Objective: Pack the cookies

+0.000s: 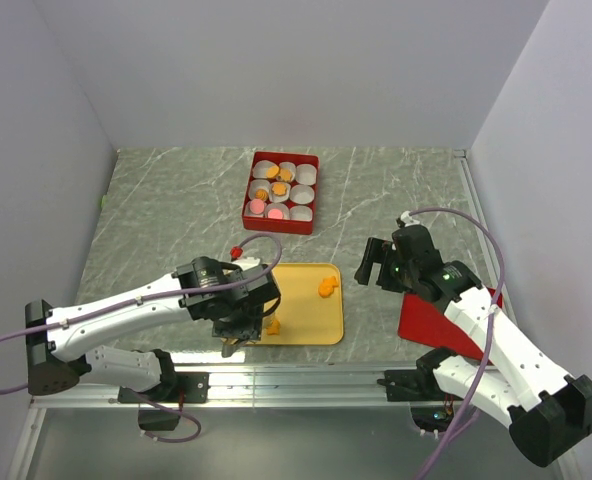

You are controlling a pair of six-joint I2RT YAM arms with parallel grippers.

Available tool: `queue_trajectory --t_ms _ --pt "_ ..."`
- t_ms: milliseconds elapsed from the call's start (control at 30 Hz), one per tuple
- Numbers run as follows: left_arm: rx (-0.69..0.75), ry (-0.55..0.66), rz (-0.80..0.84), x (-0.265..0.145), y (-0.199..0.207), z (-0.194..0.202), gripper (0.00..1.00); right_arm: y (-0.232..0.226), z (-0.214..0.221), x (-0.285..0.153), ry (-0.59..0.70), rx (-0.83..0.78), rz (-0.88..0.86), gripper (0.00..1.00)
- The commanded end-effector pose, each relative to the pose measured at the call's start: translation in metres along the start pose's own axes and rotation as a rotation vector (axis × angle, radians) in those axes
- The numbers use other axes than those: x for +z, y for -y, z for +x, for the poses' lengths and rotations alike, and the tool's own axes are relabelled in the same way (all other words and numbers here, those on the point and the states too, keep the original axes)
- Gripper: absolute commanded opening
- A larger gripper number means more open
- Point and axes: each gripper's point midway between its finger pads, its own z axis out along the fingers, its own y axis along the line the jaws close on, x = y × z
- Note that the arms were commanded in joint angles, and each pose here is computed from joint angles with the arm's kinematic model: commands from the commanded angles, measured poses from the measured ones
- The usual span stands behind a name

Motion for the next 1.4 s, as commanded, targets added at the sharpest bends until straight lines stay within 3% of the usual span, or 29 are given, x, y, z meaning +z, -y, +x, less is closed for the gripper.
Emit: queue_trajectory --t_ms 0,667,1000,1367 --pt "-0.025 -0.021 0.023 -0.004 0.000 0.007 0.53 -0.002 -0.005 -0.003 0.033 0.001 -0.004 0.99" --pt "0.068 -0.103 -0.025 0.026 0.024 0.012 0.55 0.006 -0.004 0.002 0.034 -0.010 0.030 0.99" --pt "0.089 -0.076 -0.046 0.022 0.029 0.002 0.47 0.007 -0.004 0.004 0.031 -0.011 0.041 0.99" --pt "0.115 -0.014 -0.061 0.007 0.037 -0.030 0.47 0.009 -0.006 0.008 0.027 -0.013 0.061 0.99"
